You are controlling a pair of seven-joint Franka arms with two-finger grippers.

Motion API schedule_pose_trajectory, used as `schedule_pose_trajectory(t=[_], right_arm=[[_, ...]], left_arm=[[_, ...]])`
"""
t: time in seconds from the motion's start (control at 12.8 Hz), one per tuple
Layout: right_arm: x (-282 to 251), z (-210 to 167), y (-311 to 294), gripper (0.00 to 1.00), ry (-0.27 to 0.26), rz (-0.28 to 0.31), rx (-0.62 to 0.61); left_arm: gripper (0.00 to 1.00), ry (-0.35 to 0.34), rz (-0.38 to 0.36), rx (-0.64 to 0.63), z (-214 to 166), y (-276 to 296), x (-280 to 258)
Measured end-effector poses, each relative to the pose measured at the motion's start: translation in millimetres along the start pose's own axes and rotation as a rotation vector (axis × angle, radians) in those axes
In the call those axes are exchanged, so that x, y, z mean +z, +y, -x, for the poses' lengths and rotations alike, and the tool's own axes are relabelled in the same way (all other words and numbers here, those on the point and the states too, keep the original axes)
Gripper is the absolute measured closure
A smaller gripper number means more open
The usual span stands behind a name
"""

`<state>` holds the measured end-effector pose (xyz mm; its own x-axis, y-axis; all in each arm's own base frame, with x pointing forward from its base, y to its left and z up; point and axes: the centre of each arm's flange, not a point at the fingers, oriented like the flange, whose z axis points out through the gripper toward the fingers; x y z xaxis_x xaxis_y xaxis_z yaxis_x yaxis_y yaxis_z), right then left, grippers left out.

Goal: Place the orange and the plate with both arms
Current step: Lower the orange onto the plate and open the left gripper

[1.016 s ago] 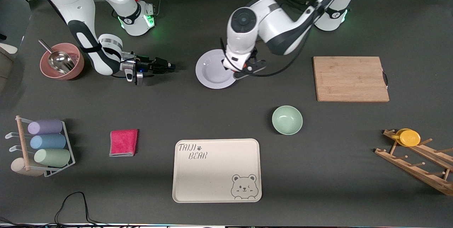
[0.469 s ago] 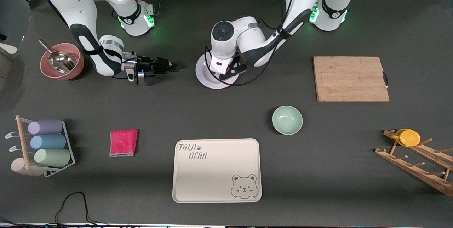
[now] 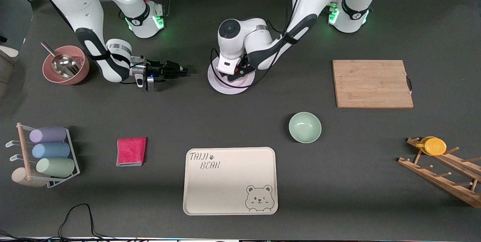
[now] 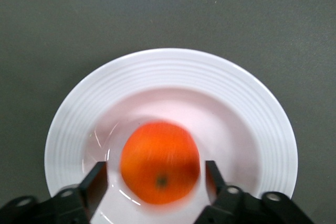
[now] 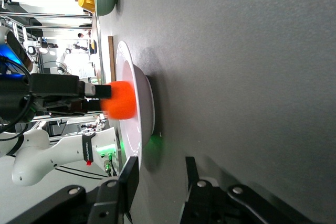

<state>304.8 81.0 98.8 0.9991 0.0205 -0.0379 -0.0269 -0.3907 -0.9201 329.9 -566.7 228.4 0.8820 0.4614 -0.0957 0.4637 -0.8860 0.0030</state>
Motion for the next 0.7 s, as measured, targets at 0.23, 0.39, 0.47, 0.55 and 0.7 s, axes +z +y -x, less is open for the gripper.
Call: schedule_pose_trajectory(t=[0.23,0.39,0.47,0.55,0.7], right_arm=[[-0.9,-1.0,1.2,0.57,0.004,0.0,-0.001],[-1.4,-1.5,1.4,0.57,0.007,-0.001,0.0],[-1.2,-2.9,1.2,0.57,0.017,-0.002,0.003],[-0.5,-4.6,1.5,0.57,0.033,-0.005,0.01],[7.2,-6.2,0.2,0.57,0.063,-0.017,0.018]], left_arm=[[0.0,0.019,-0.019,-0.008,-9.2,1.3,-5.1],[0.0,0.07,-0.095,0.019,-43.2,-5.3,-28.8],[0.0,0.09,-0.126,0.039,-69.2,-11.8,-55.1],[0.0,0.098,-0.146,0.057,-97.6,-22.0,-90.0],[0.0,0.076,-0.175,0.123,-146.9,-53.9,-160.6]])
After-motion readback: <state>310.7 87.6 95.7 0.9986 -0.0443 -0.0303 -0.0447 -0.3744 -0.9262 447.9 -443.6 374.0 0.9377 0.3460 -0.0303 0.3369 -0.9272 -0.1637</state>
